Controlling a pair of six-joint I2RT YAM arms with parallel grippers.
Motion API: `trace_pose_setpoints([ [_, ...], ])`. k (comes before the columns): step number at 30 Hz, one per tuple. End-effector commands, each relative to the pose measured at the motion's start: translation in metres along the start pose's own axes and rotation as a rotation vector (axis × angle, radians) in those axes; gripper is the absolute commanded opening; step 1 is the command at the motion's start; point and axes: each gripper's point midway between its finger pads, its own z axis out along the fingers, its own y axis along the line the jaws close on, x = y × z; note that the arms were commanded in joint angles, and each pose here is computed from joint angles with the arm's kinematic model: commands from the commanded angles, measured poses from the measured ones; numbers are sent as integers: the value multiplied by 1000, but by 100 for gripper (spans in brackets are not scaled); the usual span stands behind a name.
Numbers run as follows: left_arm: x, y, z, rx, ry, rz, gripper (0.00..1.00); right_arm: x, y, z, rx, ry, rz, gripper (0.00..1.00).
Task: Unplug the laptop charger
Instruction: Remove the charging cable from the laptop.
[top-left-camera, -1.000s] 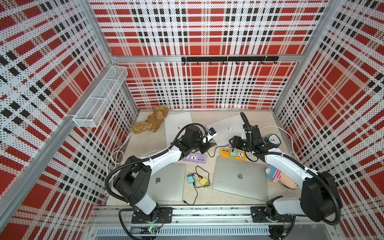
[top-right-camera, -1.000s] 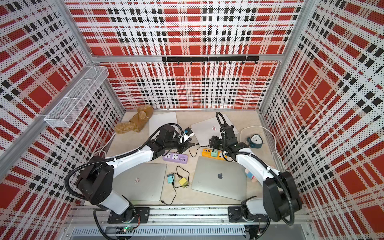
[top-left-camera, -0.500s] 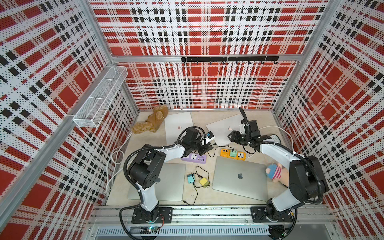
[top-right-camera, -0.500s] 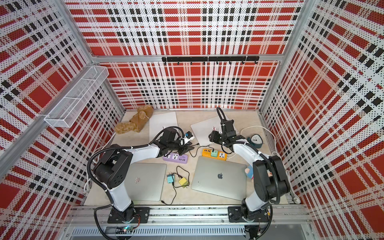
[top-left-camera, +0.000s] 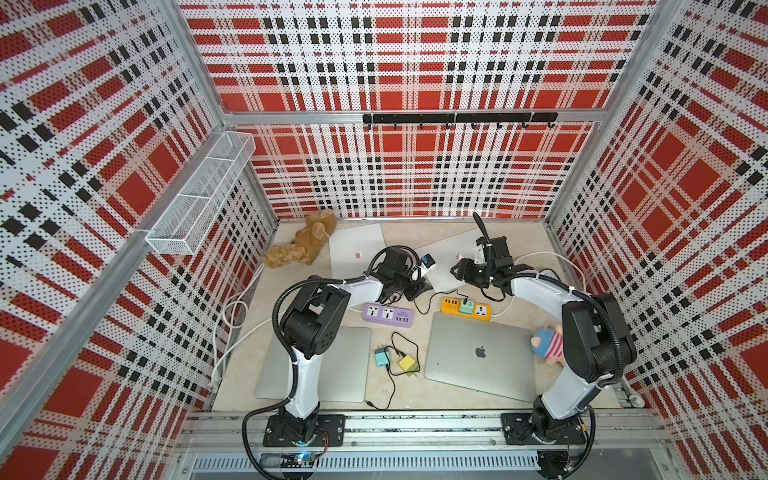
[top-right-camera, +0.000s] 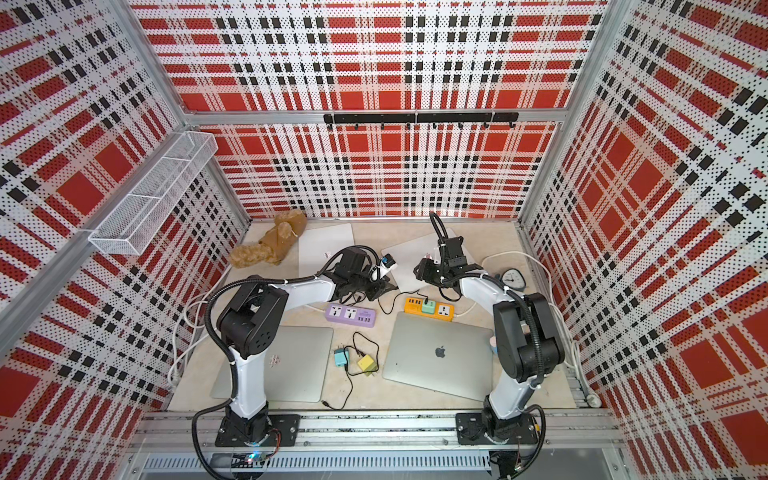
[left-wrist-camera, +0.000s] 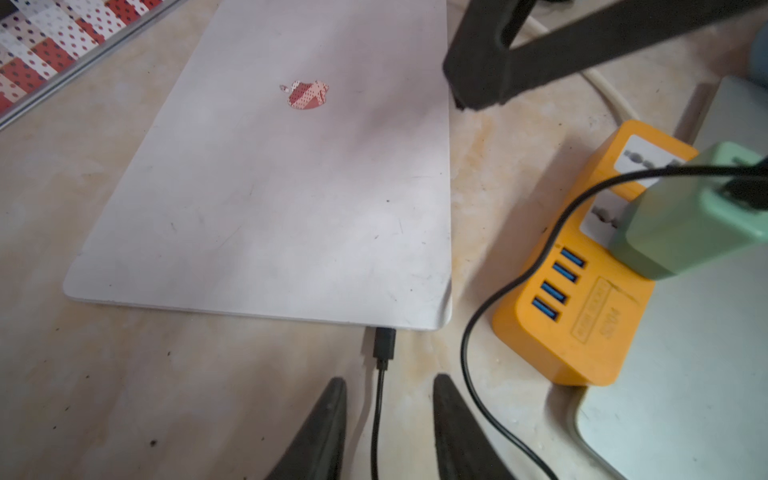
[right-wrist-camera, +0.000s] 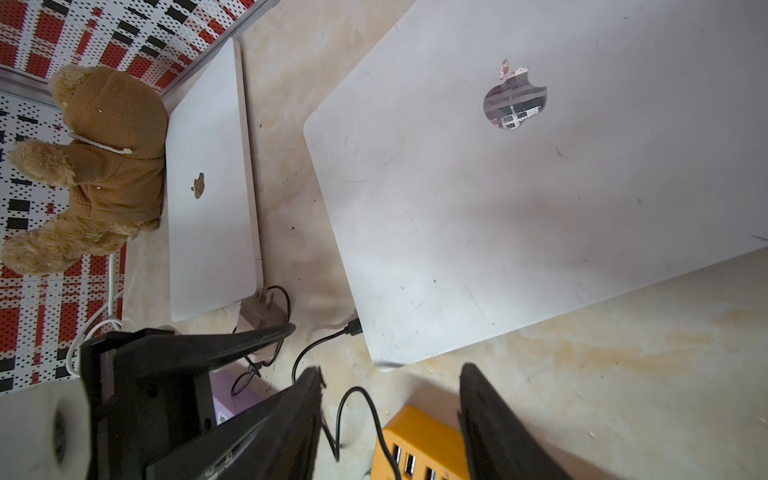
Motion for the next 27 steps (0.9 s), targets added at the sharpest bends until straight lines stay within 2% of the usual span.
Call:
trace_pose_setpoints([
  [1, 9, 3, 12, -24, 71, -14, 37, -10, 1, 7, -17, -11, 14, 55],
  [12, 15, 11, 33, -43, 148, -35, 36, -18, -1, 21, -35, 4, 27, 54],
  [27, 28, 10, 39, -35, 224, -44, 33, -11, -5, 32, -46, 41, 35, 53],
])
